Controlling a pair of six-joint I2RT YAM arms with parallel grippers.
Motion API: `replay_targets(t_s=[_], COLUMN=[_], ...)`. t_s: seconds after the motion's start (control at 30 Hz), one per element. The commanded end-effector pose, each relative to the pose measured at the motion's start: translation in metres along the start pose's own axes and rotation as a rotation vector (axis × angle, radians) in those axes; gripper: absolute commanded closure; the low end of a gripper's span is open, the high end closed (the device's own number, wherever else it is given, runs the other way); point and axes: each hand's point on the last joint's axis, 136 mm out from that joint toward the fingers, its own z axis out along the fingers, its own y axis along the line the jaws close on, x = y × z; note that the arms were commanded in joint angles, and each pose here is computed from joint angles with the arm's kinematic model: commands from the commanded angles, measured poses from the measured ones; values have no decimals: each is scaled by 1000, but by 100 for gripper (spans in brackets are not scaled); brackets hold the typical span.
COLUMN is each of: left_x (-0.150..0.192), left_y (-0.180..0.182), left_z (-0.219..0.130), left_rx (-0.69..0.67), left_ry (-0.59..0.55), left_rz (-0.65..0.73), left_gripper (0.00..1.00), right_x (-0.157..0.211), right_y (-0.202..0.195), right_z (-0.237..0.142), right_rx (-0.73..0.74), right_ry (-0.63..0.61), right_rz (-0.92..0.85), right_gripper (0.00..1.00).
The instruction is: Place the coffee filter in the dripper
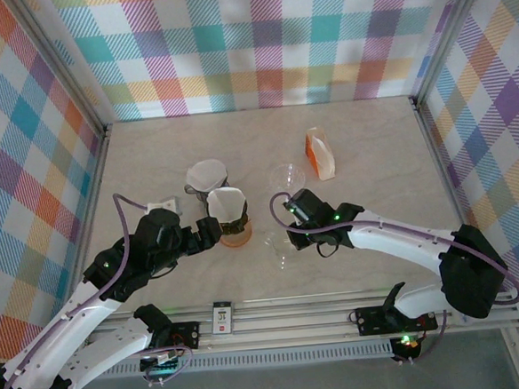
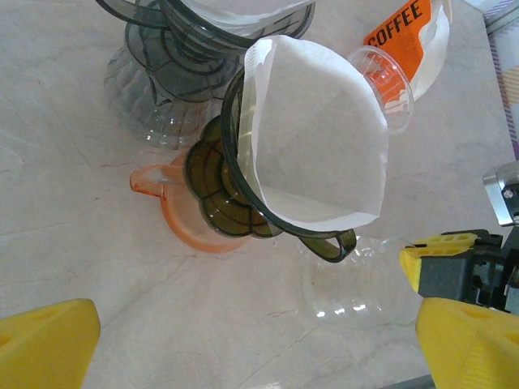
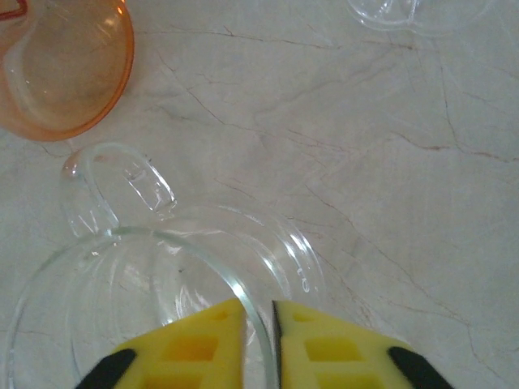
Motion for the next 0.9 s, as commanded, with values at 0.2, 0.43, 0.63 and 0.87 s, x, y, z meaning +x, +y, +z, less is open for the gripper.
replay_targets(t_s=[0.2, 0.43, 0.63, 0.87], left_x=[0, 0, 2, 2], left_y=[2, 3, 3, 5], left_z=[3, 2, 4, 3], left_rx=[2, -2, 1, -6], left_ry=[-4, -8, -3, -2], left_rz=[-17, -16, -25, -25], left_gripper=[0, 0, 0, 0], right_x=[-11, -62, -113, -142], right_y=[-3, -56, -93, -106], right_z=[-14, -37, -20, 30], right_rx=[17, 58, 37, 35], right_ry=[-56, -118, -118, -55], right_rz=[44, 264, 437, 478], right_gripper=[62, 51, 40, 40])
